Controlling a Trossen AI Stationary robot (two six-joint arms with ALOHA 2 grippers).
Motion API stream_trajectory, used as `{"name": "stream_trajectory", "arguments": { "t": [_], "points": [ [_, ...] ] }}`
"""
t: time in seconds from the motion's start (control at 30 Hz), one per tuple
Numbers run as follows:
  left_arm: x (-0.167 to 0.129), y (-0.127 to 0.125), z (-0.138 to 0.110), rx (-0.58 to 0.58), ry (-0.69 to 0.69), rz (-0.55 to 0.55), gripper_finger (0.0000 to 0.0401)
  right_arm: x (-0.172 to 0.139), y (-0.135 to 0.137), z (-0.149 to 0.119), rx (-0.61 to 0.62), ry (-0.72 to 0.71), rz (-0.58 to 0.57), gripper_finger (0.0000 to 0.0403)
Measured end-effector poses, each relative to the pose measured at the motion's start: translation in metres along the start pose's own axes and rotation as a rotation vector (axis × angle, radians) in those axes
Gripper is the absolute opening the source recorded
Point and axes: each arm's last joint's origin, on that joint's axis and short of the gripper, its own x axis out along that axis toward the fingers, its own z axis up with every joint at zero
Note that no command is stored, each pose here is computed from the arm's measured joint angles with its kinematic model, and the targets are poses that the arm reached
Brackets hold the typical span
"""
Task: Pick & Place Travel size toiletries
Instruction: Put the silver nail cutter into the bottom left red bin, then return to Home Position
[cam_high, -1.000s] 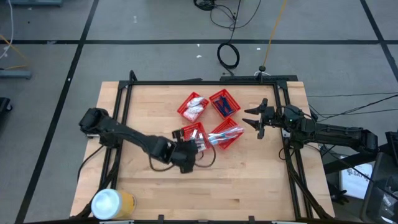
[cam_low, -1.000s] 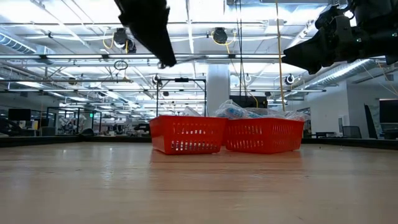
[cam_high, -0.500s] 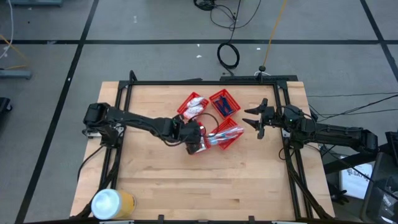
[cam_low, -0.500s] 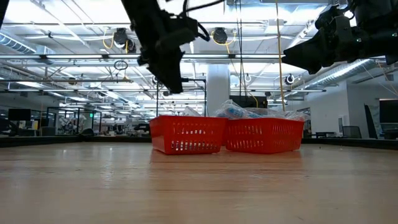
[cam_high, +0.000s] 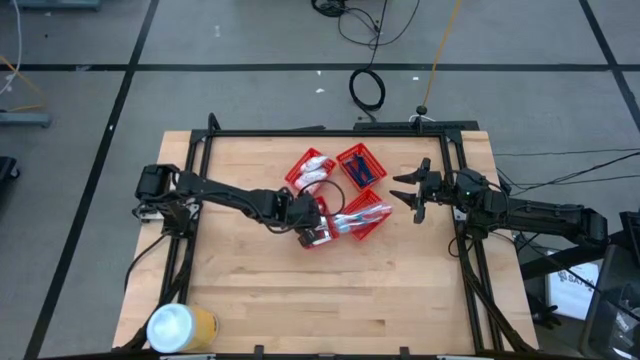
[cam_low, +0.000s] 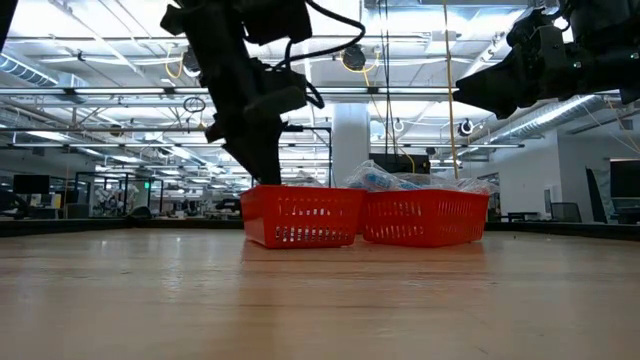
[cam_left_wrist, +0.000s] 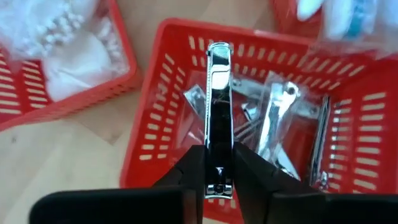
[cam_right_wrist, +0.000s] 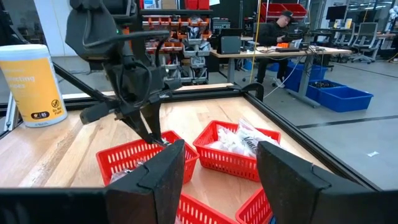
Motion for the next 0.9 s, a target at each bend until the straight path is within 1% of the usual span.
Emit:
{"name": "stream_trajectory", "arguments": {
  "t": [0.1, 0.37, 0.47, 0.63, 0.8, 0.9],
  "points": [
    [0.0013, -0.0015, -0.0001, -0.006, -0.002, -0.036, 0.007, 0.0, 0.0, 0.0, 0.0, 0.0, 0.0, 0.0187],
    [0.0019, -0.0027, 0.0013, -0.016, -0.02, -0.055, 0.0064, 0.0, 0.0, 0.0, 0.0, 0.0, 0.0, 0.0187],
    [0.0019, -0.0027, 0.0012, -0.021, -0.019, -0.054, 0.0072, 0.0, 0.0, 0.0, 0.0, 0.0, 0.0, 0.0187],
    [0.0019, -0.0027, 0.0011, -0.045, -0.018, -0.054, 0.0099, 0.0, 0.0, -0.0001, 0.0, 0.001, 0.0, 0.0187],
    [0.0019, -0.0027, 0.0012, -0.045, -0.018, -0.054, 0.014, 0.0, 0.0, -0.0001, 0.0, 0.001, 0.0, 0.0187],
    [0.0019, -0.0027, 0.0011, 0.027, -0.019, -0.054, 0.0163, 0.0, 0.0, -0.0001, 0.0, 0.001, 0.0, 0.0187]
  ]
}}
